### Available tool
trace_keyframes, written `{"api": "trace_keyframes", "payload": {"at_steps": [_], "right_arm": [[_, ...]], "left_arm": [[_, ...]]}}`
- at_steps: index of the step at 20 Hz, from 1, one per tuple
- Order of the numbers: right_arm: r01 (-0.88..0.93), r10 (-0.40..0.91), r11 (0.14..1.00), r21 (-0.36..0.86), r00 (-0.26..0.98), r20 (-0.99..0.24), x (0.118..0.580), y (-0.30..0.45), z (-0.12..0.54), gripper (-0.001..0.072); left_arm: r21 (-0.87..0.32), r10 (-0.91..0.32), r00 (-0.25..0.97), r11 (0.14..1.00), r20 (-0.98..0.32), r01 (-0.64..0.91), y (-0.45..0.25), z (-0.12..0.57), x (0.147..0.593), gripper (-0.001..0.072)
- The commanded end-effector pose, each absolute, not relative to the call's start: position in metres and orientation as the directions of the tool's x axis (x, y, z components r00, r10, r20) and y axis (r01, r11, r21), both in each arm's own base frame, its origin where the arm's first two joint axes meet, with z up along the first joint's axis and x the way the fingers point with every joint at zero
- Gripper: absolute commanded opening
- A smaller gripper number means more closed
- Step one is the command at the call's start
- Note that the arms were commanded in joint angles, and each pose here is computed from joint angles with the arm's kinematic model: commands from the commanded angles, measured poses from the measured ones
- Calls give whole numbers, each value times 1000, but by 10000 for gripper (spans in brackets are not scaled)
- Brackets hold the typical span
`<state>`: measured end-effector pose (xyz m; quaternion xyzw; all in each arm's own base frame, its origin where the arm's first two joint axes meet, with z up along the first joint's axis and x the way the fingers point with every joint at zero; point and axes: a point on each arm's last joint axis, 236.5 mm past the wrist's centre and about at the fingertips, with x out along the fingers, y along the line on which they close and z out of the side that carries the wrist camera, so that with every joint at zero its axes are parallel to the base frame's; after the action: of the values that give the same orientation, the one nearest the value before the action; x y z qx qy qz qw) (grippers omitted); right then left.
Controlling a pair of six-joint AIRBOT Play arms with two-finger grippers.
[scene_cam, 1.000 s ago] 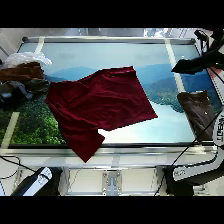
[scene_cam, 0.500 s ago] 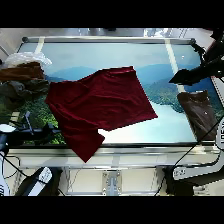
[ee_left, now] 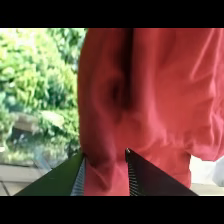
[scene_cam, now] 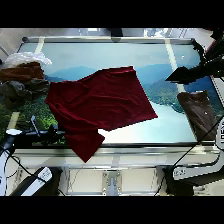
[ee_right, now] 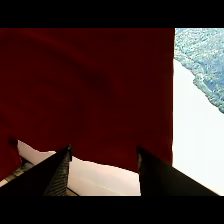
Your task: Fold the shirts.
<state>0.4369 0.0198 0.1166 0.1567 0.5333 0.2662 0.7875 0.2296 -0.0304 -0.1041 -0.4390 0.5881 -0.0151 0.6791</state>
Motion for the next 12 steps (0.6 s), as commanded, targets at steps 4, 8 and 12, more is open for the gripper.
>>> {"api": "trace_keyframes", "payload": {"at_steps": [4, 8, 12], "right_arm": [[-257, 602, 797, 546, 279, -748, 434, 23, 119, 434], [-165, 538, 841, 516, 147, -830, 401, 4, 70, 322], [-4, 605, 794, 608, 102, -789, 352, 23, -12, 345]], "left_arm": [[-611, -530, 308, 647, -790, -455, -45, -116, 243, 20], [-617, -530, 316, 663, -787, -425, -55, -114, 250, 14], [-617, -530, 317, 662, -787, -425, -55, -114, 250, 14]]}}
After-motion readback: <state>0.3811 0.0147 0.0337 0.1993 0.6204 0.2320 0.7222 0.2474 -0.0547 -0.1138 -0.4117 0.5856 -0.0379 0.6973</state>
